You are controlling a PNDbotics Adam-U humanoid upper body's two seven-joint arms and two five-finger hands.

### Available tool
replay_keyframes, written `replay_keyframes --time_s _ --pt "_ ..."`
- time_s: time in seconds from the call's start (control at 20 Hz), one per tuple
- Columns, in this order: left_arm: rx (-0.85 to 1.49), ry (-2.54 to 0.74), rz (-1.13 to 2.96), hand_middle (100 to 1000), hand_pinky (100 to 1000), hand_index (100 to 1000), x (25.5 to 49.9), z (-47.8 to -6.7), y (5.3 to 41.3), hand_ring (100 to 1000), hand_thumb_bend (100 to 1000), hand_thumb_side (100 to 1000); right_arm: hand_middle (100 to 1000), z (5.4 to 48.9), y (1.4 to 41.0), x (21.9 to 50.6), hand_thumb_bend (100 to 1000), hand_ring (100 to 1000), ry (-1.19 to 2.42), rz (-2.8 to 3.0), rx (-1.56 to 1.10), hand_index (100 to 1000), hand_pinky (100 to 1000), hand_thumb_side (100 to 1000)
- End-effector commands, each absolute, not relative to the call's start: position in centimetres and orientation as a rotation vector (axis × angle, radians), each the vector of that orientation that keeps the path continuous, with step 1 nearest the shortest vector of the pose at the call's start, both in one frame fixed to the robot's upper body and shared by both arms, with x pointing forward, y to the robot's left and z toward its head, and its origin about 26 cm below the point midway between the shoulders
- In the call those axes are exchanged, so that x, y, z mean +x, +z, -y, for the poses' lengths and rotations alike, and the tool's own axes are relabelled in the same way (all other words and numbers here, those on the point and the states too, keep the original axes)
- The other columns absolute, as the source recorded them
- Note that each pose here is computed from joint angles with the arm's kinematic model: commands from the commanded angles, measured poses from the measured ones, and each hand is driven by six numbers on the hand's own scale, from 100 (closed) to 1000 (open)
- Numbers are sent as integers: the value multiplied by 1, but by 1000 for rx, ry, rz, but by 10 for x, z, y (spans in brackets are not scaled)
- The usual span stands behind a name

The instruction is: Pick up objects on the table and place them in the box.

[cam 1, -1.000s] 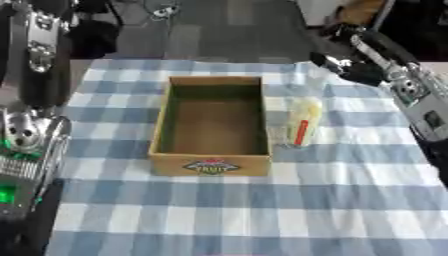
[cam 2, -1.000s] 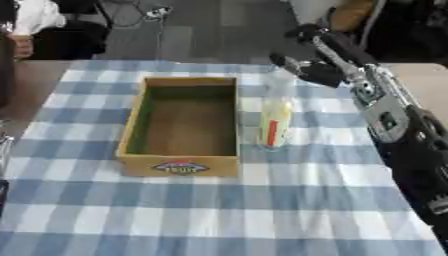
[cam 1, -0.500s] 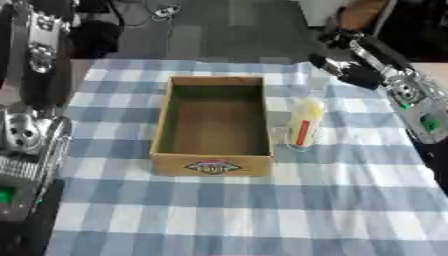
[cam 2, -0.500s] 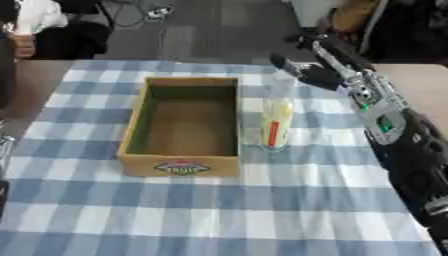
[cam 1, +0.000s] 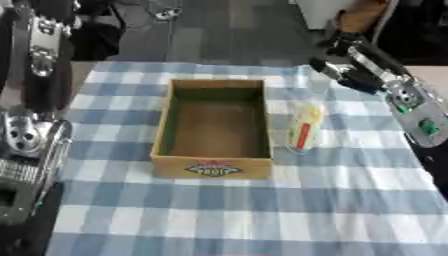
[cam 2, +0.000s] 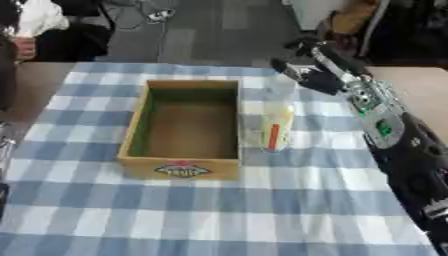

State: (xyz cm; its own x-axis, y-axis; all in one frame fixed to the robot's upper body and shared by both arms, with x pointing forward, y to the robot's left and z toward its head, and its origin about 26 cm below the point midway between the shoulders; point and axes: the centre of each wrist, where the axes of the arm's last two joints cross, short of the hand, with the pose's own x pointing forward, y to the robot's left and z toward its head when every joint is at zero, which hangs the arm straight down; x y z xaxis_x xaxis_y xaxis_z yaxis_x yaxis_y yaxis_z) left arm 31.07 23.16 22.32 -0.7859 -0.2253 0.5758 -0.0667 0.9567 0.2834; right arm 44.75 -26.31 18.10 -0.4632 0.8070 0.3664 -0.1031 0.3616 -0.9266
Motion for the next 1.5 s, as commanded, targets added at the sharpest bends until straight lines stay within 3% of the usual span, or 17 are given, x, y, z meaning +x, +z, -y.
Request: replay_keyframes --time_s 0.05,1.5 --pt "206 -343 2497 902 937 973 308 -232 232 790 614 896 866 263 190 449 540 842 1244 1727 -633 911 876 1000" --pt "202 -345 2500 902 938 973 308 -231 233 790 613 896 883 274 172 457 490 844 1176 1684 -659 923 880 1000"
